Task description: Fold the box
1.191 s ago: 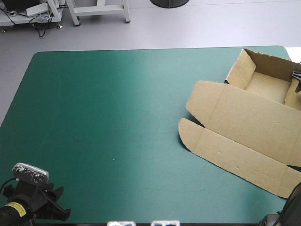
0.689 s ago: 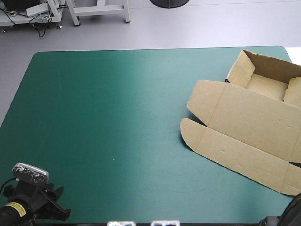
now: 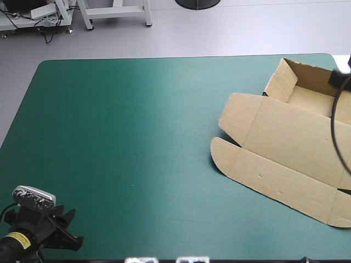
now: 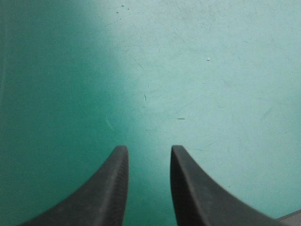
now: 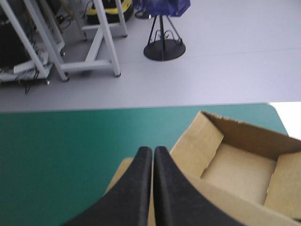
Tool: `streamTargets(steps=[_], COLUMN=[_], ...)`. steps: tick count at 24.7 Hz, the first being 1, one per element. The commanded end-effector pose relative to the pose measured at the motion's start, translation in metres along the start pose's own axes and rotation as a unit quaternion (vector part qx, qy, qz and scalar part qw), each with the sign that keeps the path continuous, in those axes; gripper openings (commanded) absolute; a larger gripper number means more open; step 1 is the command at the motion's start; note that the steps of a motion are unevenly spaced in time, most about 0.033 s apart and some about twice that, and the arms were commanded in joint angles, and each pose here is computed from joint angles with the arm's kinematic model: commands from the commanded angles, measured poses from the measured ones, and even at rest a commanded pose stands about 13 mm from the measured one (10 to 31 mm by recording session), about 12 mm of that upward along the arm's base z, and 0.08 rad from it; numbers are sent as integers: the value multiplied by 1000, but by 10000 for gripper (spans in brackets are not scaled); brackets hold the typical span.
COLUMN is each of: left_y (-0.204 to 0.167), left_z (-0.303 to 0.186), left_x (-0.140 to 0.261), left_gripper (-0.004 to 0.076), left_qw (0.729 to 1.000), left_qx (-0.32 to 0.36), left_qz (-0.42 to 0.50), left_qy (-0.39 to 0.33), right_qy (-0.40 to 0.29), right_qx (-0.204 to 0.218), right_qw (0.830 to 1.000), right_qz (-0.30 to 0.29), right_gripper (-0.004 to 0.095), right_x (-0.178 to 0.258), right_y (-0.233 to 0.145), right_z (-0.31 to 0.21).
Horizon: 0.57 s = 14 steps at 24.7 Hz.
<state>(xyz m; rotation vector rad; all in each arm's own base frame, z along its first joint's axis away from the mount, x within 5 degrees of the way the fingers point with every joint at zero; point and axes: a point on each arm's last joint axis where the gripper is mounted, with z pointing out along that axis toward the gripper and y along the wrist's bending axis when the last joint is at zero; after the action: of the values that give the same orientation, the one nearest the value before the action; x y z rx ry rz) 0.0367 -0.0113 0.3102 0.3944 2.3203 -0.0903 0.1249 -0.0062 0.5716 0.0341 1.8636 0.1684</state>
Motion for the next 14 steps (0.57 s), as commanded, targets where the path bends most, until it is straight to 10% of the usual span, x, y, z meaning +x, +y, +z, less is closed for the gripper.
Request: streamTargets(steps=[1, 14], left_y=[0, -4], left_z=[-4, 1], left_x=[-8, 36], left_gripper=[220, 90], left_qw=[999, 997], left_qx=[0, -8], left_qz=[-1, 22], left_qy=[-39, -78], right_qy=[37, 129], right_qx=[16, 64], right_qw=[999, 989], right_qz=[-34, -14], right_gripper=[2, -1], right_x=[45, 252], right_y=[7, -12], right_z=[-18, -13])
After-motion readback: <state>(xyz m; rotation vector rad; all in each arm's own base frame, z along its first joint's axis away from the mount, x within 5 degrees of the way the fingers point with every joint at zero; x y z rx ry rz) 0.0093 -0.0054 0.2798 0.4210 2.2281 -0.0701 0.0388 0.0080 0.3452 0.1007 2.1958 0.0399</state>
